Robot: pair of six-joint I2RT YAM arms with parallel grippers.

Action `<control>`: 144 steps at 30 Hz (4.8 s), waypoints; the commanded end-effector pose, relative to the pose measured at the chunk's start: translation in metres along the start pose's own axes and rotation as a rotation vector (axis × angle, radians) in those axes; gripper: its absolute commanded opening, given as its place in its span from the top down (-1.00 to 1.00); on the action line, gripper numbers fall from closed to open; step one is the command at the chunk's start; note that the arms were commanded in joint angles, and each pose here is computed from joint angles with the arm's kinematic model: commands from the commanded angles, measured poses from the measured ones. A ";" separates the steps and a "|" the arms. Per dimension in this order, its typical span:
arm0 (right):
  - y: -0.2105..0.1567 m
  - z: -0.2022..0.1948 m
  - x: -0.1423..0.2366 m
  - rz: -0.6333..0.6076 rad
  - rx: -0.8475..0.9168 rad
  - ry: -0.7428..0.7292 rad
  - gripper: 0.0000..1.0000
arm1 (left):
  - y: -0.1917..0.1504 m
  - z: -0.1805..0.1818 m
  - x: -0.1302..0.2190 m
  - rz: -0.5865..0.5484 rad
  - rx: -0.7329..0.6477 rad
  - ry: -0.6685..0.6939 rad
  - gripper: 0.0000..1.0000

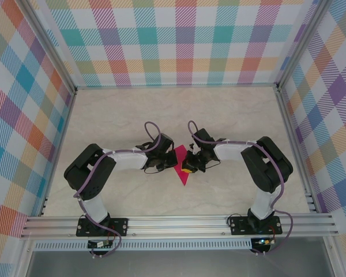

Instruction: Fold a paper plane with a square sheet of paper (pick it up from the middle)

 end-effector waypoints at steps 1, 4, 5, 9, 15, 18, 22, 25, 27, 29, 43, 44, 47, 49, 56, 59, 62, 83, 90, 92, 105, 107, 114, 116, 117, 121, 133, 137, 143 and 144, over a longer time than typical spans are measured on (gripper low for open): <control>0.000 0.002 -0.005 0.017 0.020 -0.015 0.92 | -0.003 0.005 -0.004 0.039 -0.007 0.016 0.89; 0.000 0.001 -0.006 0.018 0.017 -0.019 0.92 | -0.003 0.004 -0.004 0.042 -0.007 0.014 0.90; 0.000 0.000 -0.006 0.020 0.015 -0.023 0.91 | -0.003 0.004 -0.004 0.041 -0.007 0.012 0.89; 0.000 -0.003 -0.008 0.023 0.005 -0.038 0.89 | -0.002 0.002 -0.001 0.035 -0.009 0.004 0.89; -0.001 -0.009 -0.011 0.032 -0.013 -0.067 0.82 | 0.001 -0.004 0.007 0.017 -0.012 -0.015 0.89; -0.002 -0.011 -0.013 0.037 -0.015 -0.080 0.76 | 0.003 -0.006 0.013 0.001 -0.009 -0.016 0.87; -0.003 -0.015 -0.014 0.043 -0.026 -0.096 0.57 | 0.005 -0.006 0.024 -0.030 0.007 -0.003 0.83; -0.003 -0.016 -0.016 0.046 -0.026 -0.100 0.45 | 0.007 -0.003 0.032 -0.056 0.032 0.007 0.83; -0.003 -0.017 -0.016 0.047 -0.028 -0.102 0.42 | 0.008 0.001 0.037 -0.067 0.049 0.020 0.83; -0.003 -0.018 -0.016 0.047 -0.026 -0.101 0.37 | 0.009 0.007 0.039 -0.074 0.068 0.031 0.83; -0.004 -0.021 -0.017 0.046 -0.019 -0.091 0.14 | 0.008 0.018 0.041 -0.062 0.113 0.025 0.83; -0.005 -0.021 -0.017 0.047 -0.018 -0.089 0.16 | 0.008 0.017 0.041 -0.057 0.111 0.008 0.83; -0.005 -0.021 -0.017 0.043 -0.016 -0.087 0.28 | 0.008 0.014 0.040 -0.044 0.105 -0.039 0.84; -0.005 -0.022 -0.017 0.042 -0.015 -0.087 0.38 | 0.007 0.012 0.039 -0.039 0.104 -0.066 0.85; -0.005 -0.023 -0.017 0.045 -0.018 -0.096 0.72 | -0.001 -0.001 0.033 0.009 0.065 -0.149 0.87; -0.005 -0.024 -0.018 0.046 -0.017 -0.101 0.85 | -0.005 -0.006 0.027 0.025 0.059 -0.148 0.89; -0.005 -0.025 -0.018 0.049 -0.018 -0.106 0.91 | -0.011 -0.006 0.018 0.049 0.060 -0.125 0.92; -0.006 -0.024 -0.015 0.041 -0.013 -0.112 0.93 | -0.018 -0.014 0.011 0.077 0.018 -0.129 0.94; -0.006 -0.019 -0.010 0.024 0.001 -0.092 0.93 | -0.022 -0.009 0.006 0.094 0.022 -0.109 0.94; -0.007 -0.018 -0.008 0.018 0.009 -0.083 0.93 | -0.024 -0.006 0.004 0.100 0.028 -0.095 0.95; -0.021 0.004 0.023 -0.022 0.131 0.081 0.88 | -0.029 0.002 -0.001 0.123 0.035 -0.045 0.96; -0.026 0.001 0.023 -0.009 0.129 0.084 0.88 | -0.029 0.002 -0.002 0.123 0.037 -0.042 0.96; -0.042 -0.010 0.020 0.034 0.127 0.096 0.88 | -0.028 0.001 -0.001 0.118 0.035 -0.032 0.97; -0.044 -0.012 0.018 0.043 0.124 0.094 0.88 | -0.028 0.000 0.000 0.116 0.035 -0.033 0.96; -0.045 -0.014 0.016 0.047 0.124 0.093 0.88 | -0.028 0.000 0.000 0.116 0.033 -0.031 0.97; -0.045 -0.015 0.012 0.055 0.120 0.095 0.88 | -0.028 -0.001 0.001 0.114 0.033 -0.030 0.97; -0.042 -0.017 0.007 0.063 0.124 0.075 0.89 | -0.027 -0.001 0.007 0.099 0.026 -0.007 0.97; -0.043 -0.007 0.018 0.023 0.154 0.103 0.89 | -0.027 0.000 0.006 0.102 0.025 -0.009 0.96; -0.041 -0.002 0.024 -0.023 0.167 0.104 0.89 | -0.028 0.000 0.005 0.104 0.025 -0.010 0.97; -0.040 -0.003 0.023 -0.025 0.165 0.102 0.89 | -0.028 0.000 0.005 0.104 0.025 -0.012 0.96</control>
Point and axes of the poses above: each hand's point on the last joint's axis, 136 mm out from that joint toward the fingers, its own x axis back along the fingers, its own z axis along the line the jaws close on, y = z × x, the point moved 10 cm from there along x, back along the fingers, and after that the axes turned 3 degrees about -x, right-handed, at the moved point
